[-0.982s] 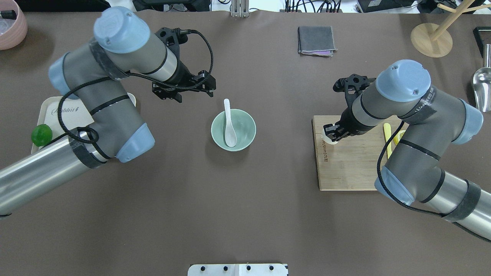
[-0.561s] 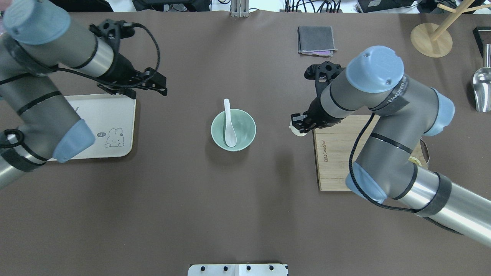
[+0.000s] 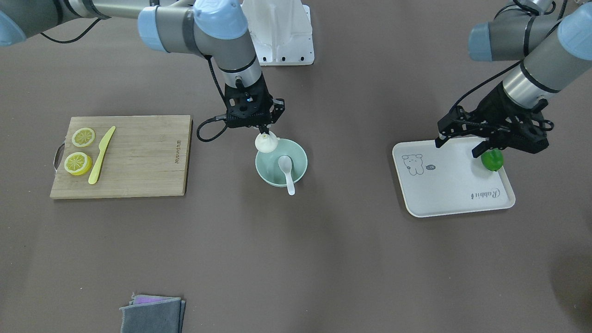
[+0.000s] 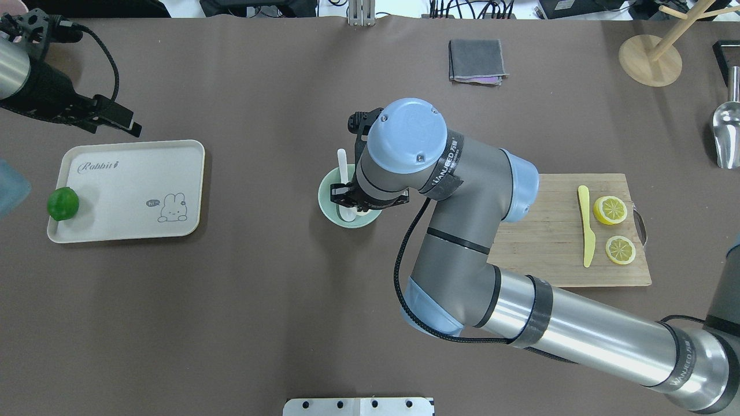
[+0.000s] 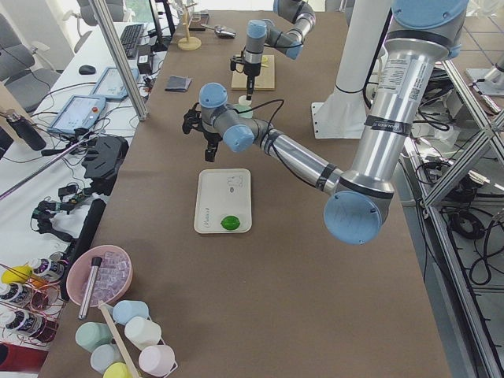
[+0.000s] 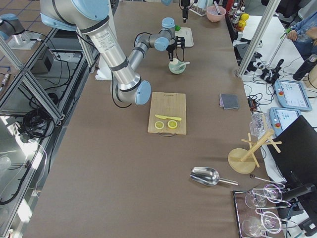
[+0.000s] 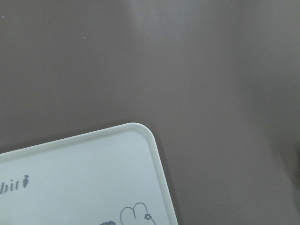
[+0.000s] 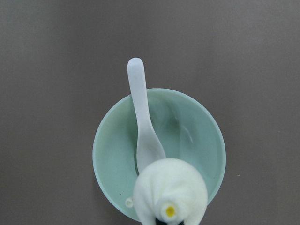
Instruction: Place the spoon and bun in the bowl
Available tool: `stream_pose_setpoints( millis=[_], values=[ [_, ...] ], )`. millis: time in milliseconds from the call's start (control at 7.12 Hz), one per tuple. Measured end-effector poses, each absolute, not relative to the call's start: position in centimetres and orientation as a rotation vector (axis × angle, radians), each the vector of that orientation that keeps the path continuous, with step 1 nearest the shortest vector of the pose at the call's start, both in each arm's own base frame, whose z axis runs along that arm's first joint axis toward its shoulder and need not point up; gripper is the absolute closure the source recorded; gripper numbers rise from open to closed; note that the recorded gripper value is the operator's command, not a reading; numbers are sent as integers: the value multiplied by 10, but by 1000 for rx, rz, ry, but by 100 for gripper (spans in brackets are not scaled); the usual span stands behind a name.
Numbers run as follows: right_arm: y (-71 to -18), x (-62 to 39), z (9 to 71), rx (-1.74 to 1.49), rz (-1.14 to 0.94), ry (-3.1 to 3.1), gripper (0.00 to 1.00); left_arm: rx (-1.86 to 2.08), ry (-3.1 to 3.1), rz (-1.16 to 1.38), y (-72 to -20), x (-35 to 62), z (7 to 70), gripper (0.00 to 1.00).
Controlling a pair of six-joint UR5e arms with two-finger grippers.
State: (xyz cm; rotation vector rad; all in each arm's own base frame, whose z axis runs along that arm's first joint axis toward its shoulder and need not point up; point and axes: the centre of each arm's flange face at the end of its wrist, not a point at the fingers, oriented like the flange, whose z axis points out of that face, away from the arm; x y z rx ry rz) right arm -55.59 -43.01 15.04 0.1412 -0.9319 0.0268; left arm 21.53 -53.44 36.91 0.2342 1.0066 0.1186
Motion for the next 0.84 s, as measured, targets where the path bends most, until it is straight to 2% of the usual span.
stream_pose_setpoints(
  millis=[140, 561, 842],
  values=[
    [-432, -561, 152, 138, 32, -923, 0, 238, 1007, 120, -534, 212, 370, 2],
    [-460, -523, 160, 96, 52, -946, 0, 243, 1010, 102, -537, 196, 372, 2],
    [-483, -428, 220, 98, 22, -940, 0, 261, 982, 95, -538, 167, 393, 2]
  ],
)
